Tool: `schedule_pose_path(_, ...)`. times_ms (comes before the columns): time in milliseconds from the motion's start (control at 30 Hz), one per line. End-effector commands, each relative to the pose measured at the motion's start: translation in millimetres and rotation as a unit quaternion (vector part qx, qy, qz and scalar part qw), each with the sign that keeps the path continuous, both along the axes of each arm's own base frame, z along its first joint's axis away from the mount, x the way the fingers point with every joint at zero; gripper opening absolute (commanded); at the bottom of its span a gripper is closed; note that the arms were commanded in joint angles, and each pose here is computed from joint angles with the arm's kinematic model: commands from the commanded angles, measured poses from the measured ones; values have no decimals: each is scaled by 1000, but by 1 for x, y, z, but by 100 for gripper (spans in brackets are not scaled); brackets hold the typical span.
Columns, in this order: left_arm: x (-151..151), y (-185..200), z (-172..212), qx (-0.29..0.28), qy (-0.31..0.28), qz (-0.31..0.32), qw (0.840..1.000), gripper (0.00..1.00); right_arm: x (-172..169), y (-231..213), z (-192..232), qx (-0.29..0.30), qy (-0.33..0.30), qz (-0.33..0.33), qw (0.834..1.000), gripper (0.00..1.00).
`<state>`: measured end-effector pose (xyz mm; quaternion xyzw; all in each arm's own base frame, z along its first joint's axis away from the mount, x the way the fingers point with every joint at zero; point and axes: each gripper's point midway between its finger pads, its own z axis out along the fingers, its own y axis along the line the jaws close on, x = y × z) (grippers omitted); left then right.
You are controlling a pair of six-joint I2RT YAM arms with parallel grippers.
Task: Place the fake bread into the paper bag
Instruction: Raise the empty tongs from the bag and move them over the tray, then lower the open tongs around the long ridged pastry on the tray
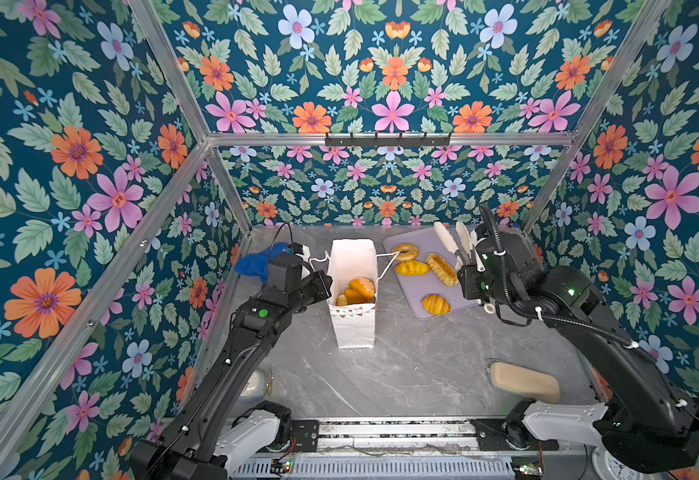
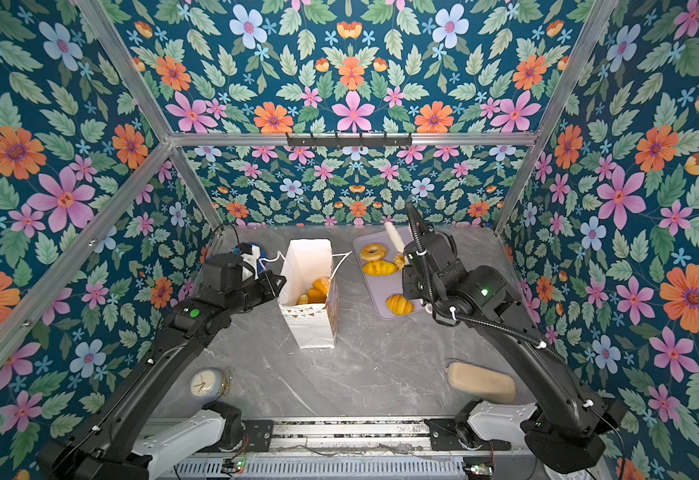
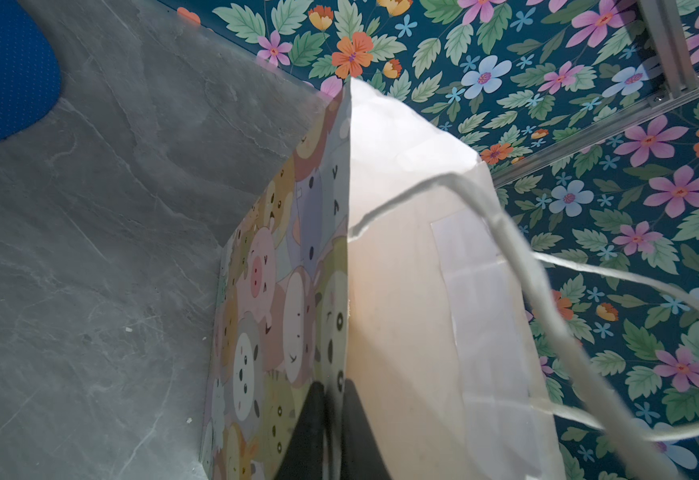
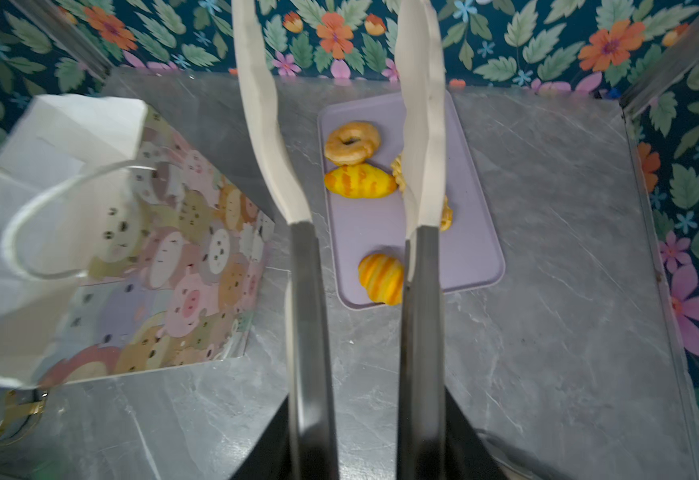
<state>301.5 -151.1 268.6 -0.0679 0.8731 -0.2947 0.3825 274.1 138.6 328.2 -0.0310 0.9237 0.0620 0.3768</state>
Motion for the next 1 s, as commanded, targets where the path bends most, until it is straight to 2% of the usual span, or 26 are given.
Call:
schedule_pose_path(0, 3, -1, 7, -5, -10, 1, 1000, 12, 9, -3, -31, 14, 41, -7, 999, 42)
schedule_pose_path(167, 3, -1, 7, -6, -10, 2, 1000, 12, 23, -19, -98, -14, 112, -34, 993, 42)
schedule_pose_path(367, 2, 0, 6, -5, -9, 2, 1000, 12, 33, -24, -149, -64, 161, -41, 984, 42)
schedule_pose_path(600, 2, -2, 4, -5, -7, -1, 1000, 12, 44, -22, -177, -100, 194, -34, 975, 42)
schedule_pose_path(967, 3, -3, 1, -6, -6, -4, 1000, 12, 61, -31, -184, -167, 208, -37, 963, 44)
